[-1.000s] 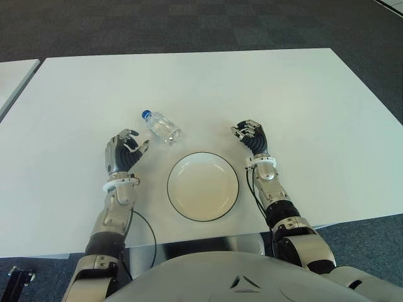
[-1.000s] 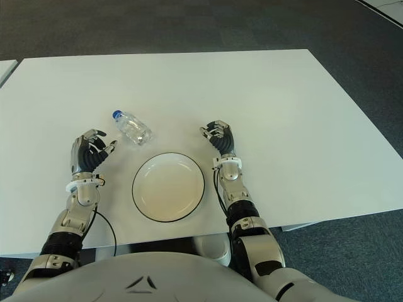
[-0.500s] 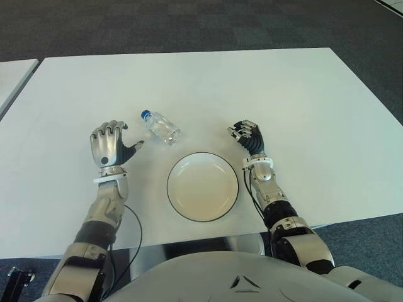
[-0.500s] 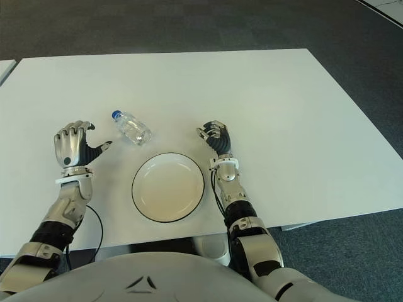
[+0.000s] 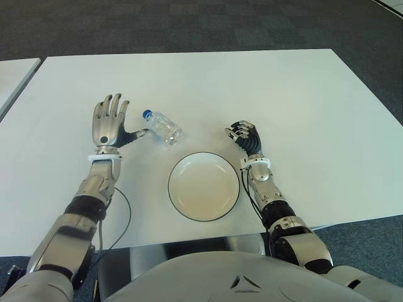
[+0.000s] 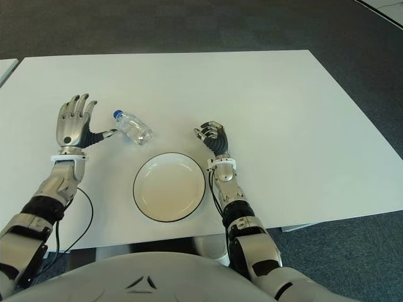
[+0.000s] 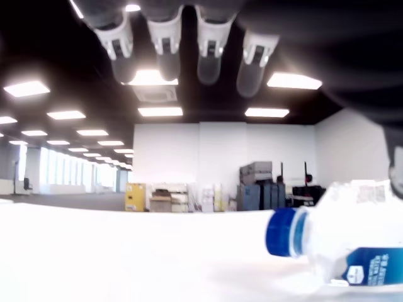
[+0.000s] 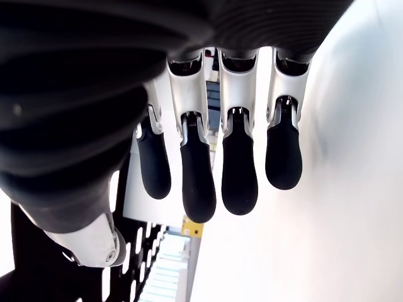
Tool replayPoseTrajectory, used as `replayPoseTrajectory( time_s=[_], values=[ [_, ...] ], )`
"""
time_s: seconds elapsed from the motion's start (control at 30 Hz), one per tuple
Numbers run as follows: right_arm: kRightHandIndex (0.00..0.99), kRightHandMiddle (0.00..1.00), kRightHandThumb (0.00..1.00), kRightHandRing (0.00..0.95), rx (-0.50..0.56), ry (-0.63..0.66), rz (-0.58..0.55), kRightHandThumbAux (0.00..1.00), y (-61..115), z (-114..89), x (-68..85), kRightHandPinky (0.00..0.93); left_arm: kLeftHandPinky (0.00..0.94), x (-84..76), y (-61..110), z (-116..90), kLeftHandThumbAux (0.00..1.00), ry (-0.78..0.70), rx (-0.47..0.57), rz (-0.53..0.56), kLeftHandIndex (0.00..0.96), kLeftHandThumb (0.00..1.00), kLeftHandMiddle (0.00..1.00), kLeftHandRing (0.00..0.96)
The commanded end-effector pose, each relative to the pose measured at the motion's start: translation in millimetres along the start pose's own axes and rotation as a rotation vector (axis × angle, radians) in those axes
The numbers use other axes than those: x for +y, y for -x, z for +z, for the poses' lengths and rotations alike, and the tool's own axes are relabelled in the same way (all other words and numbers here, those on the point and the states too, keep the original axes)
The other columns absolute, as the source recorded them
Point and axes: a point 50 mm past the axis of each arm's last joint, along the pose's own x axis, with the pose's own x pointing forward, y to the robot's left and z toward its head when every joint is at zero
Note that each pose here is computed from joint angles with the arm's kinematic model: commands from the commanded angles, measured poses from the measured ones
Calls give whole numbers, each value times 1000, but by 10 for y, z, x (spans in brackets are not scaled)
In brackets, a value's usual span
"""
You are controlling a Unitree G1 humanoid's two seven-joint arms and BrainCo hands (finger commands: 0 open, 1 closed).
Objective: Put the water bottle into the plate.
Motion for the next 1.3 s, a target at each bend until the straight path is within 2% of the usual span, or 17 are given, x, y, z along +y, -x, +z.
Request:
replayPoseTrajectory(
  time_s=[0.03,0.17,0.5,1.03,1.17,1.3],
  values=[
    [433,602,709,627,28,4,12,727,-2,-35,25,617,1,-39,-86,12,260,-26,-20,-71,2,595,1,1],
    [433,614,709,629,38,-15,20,727,-6,-54,27,618,0,-29,-145,-17,204,-43,-45,-92,0,571,0,0],
    [433,623,710,627,43,-57,8,727,-14,-76,35,616,0,-56,-194,-48,163,-116,-115,-158,0,560,0,0],
    [431,628,709,629,63,-77,-12,727,-40,-102,35,594,0,-223,-207,50,197,-215,-147,-310,0,603,0,0],
    [431,630,709,632,61,-77,-13,727,-46,-103,26,606,0,-252,-259,108,206,-239,-153,-356,0,613,0,0],
    [432,636,710,640,56,-77,-8,727,-58,-91,32,620,0,-243,-400,163,214,-307,-161,-440,0,622,0,0]
  ],
)
